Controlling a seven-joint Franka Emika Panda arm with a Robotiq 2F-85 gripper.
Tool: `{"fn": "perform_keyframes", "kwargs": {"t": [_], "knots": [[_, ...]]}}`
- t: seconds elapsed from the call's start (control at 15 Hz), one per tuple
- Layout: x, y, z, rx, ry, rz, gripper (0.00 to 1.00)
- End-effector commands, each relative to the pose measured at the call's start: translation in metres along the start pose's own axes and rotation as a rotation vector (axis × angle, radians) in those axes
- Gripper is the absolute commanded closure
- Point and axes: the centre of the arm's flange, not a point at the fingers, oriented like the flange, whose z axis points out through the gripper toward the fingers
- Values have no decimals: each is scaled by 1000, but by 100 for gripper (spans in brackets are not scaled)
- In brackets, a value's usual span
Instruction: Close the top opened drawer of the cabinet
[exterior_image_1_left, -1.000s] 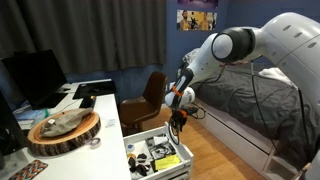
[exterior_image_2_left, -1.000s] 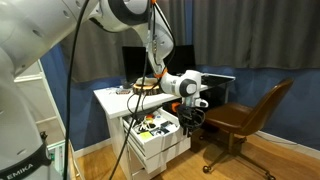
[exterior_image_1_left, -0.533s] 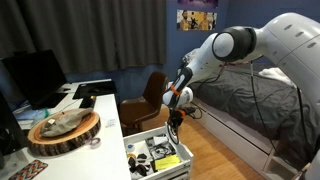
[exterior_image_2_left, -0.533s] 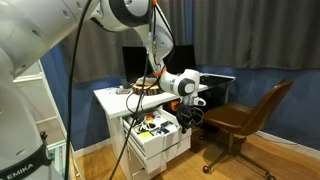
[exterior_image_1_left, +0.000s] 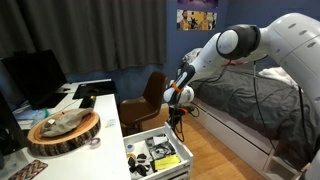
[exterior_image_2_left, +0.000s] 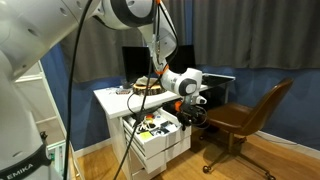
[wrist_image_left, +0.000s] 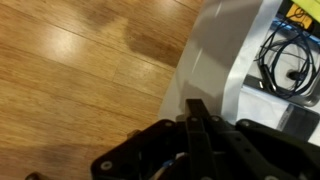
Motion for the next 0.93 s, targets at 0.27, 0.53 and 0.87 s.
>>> {"fn": "perform_keyframes", "kwargs": {"t": [0.27, 0.53, 0.87], "knots": [[12, -26, 11, 188, 43, -321, 100], [32, -49, 27, 224, 0, -459, 100], [58, -82, 40, 268, -31, -552, 100]]}}
